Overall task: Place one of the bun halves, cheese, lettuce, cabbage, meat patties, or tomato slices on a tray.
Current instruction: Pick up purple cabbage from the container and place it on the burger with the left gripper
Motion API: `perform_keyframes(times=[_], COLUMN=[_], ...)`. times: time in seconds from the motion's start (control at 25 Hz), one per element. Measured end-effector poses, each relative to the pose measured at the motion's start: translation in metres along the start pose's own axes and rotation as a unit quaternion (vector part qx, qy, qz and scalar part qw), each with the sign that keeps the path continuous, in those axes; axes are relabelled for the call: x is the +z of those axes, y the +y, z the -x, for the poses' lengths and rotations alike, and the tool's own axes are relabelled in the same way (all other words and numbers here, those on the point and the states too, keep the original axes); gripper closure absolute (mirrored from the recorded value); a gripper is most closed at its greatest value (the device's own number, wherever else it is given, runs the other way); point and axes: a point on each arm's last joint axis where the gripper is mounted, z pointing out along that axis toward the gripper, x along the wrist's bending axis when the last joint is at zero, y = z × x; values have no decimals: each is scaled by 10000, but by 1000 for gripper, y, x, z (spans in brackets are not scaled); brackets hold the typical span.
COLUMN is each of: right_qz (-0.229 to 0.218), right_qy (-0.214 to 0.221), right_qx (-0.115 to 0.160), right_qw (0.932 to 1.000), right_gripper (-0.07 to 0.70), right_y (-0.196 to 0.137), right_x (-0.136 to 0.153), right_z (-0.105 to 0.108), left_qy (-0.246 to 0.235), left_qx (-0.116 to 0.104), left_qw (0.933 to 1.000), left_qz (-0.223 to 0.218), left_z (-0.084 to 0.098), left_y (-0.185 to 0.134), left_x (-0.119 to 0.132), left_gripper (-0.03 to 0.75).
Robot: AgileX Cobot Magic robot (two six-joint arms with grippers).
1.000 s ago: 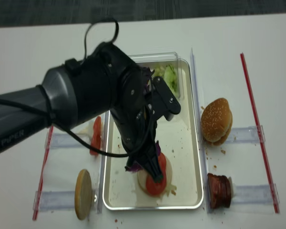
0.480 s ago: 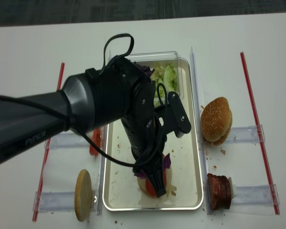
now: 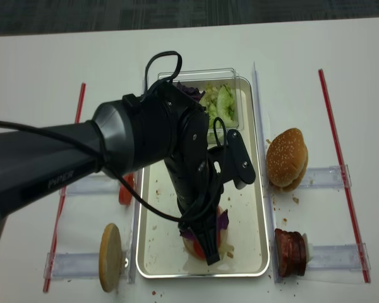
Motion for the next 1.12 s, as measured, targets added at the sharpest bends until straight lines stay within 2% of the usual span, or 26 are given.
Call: perform_keyframes(times=[0.36, 0.6, 0.72, 0.96, 1.12], right_qz=[0, 0, 0, 0, 0], right_qy=[0, 0, 0, 0, 0], right_qx=[0, 0, 0, 0, 0], right_qw=[10000, 10000, 10000, 10000, 10000], right_gripper=[164, 164, 164, 164, 164], right_y=[0, 0, 0, 0, 0], right_x=[0, 0, 0, 0, 0], right_z=[0, 0, 0, 0, 0], left_qy=[-23, 276, 318, 214, 177], left_qx=[-55, -203, -235, -332, -601], left_qw=[10000, 9992, 9989, 9991, 9979], left_qz=[-79, -218, -239, -178, -151], left_z=[-2, -8, -8, -7, -6], left_y=[1, -2, -2, -1, -1], left_x=[9, 9, 9, 9, 9], left_gripper=[733, 707, 641, 417, 337])
